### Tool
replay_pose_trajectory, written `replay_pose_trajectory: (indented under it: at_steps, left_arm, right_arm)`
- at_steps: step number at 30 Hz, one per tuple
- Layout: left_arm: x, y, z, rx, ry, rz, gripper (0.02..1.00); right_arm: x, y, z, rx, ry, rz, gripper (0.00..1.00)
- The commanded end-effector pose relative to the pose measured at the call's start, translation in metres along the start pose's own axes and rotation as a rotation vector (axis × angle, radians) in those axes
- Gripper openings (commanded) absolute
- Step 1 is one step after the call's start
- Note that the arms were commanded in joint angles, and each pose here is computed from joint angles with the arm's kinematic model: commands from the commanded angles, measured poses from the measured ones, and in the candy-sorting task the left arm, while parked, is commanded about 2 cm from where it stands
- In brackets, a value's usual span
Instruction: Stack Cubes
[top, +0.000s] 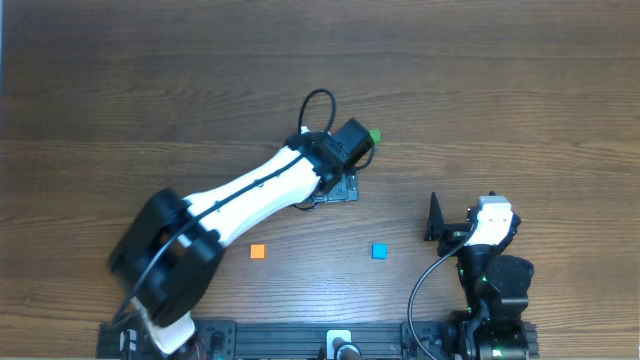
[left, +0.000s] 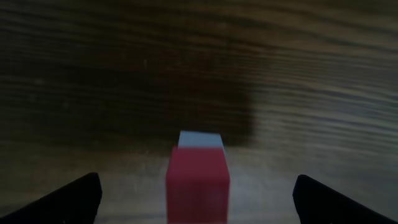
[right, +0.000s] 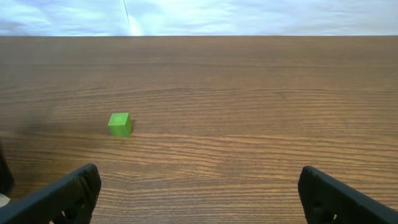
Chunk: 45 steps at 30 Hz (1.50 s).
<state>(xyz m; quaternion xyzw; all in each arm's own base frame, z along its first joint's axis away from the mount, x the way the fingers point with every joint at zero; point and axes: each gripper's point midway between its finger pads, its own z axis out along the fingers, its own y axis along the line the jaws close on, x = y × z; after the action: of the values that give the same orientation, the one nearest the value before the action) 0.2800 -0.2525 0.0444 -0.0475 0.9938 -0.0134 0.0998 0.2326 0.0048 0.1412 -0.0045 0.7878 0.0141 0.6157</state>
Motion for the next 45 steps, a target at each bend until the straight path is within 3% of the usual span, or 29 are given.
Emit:
replay_pose_trajectory:
  at_steps: [1, 3, 7, 12, 14, 23, 30, 44, 45]
  left_arm:
    - [-0.020, 0.001, -0.082, 0.149, -0.145, -0.028, 0.998]
    - [-0.015, 0.023, -0.113, 0.140, -0.183, -0.035, 0.998]
    - [0.010, 0.065, -0.120, 0.085, -0.184, -0.033, 1.000]
    - [0.053, 0.112, -0.081, 0.031, -0.084, -0.063, 0.998]
    - [0.073, 0.126, -0.047, 0.054, -0.023, -0.107, 0.998]
    - [0.101, 0.131, -0.005, 0.093, 0.042, -0.113, 1.000]
    - [0.111, 0.132, 0.006, 0.047, 0.087, -0.074, 0.996]
    - [0.105, 0.128, 0.018, 0.036, 0.075, 0.031, 0.996]
    - [0.105, 0.128, 0.019, 0.034, 0.077, 0.031, 0.958]
  right_arm:
    - [0.002, 0.000, 0.000, -0.002, 0.000, -0.002, 0.993]
    - [0.002, 0.000, 0.000, -0.002, 0.000, -0.002, 0.991]
    - [0.002, 0.000, 0.000, -0.002, 0.000, -0.002, 0.991]
    - [0.002, 0.000, 0.000, -0.002, 0.000, -0.002, 0.991]
    - [0.002, 0.000, 0.000, -0.002, 0.000, -0.003, 0.991]
    - [0.002, 0.000, 0.000, -0.002, 0.000, -0.002, 0.993]
    - [0.002, 0.000, 0.000, -0.002, 0.000, -0.003, 0.993]
    - [0.002, 0.000, 0.000, -0.002, 0.000, -0.002, 0.993]
    - [0.002, 0.000, 0.000, -0.002, 0.000, -0.002, 0.993]
